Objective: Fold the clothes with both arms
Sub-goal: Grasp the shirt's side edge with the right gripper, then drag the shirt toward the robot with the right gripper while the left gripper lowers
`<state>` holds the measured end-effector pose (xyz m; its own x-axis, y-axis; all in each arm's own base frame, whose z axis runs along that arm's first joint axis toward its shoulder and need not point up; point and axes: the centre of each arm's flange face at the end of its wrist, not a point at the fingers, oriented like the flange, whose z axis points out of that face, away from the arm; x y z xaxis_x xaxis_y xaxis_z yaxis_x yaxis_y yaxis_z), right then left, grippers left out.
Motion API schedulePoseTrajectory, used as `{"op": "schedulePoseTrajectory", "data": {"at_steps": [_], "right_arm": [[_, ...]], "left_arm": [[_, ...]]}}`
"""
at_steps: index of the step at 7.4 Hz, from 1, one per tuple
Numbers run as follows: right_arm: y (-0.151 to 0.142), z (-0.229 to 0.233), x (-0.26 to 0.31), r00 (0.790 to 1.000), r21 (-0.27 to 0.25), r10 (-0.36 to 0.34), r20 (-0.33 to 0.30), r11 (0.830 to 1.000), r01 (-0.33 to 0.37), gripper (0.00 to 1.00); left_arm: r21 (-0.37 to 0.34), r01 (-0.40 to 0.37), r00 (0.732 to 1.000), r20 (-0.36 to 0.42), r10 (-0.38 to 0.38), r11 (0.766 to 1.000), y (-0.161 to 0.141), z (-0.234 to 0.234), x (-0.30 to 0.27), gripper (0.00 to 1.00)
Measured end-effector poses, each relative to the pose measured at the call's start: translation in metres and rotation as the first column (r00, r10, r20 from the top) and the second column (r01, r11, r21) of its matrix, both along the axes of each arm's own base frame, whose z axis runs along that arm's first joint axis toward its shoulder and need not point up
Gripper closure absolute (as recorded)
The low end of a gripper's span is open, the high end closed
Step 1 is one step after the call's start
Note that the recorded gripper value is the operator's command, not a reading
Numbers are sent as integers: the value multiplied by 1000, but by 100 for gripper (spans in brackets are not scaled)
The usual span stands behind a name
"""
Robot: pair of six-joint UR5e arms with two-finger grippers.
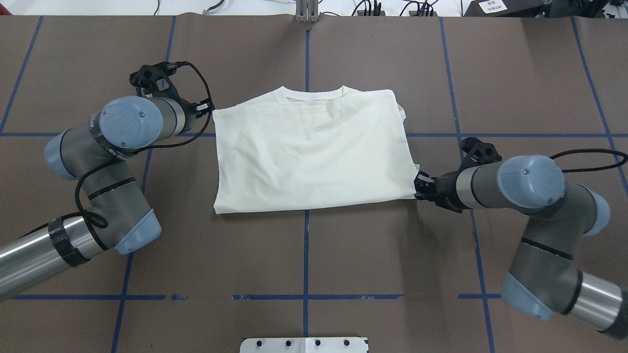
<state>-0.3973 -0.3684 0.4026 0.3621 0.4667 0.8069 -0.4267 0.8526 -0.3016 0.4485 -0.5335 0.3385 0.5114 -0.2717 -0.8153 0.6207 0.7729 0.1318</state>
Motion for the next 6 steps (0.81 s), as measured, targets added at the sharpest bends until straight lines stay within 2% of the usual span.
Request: {"op": "schedulePoseTrajectory", "data": {"at_steps": [1,2,3,4,5,6], "right_arm": [[48,-14,34,999,-14,-43,34,999,43,100],[101,-35,50,991,-52,-106,81,992,111,100],[151,-55,49,974,-92,-192,124,975,204,98],[194,-66,42,947,-114,-286,147,946,304,1],[225,-72,35,918,-127,-365,159,914,385,0],[242,-74,32,898,-133,-409,165,893,431,0]], "left_arm": [[1,-2,1000,-6,2,1000,2,-2,1,49],[1,-6,1000,-15,6,1000,5,-6,2,49],[3,-15,999,-29,15,1000,9,-11,4,49],[2,-45,997,-61,45,999,18,-23,6,45],[-2,-96,990,-104,95,995,32,-36,6,42],[-6,-149,979,-142,146,989,48,-44,3,40]]}}
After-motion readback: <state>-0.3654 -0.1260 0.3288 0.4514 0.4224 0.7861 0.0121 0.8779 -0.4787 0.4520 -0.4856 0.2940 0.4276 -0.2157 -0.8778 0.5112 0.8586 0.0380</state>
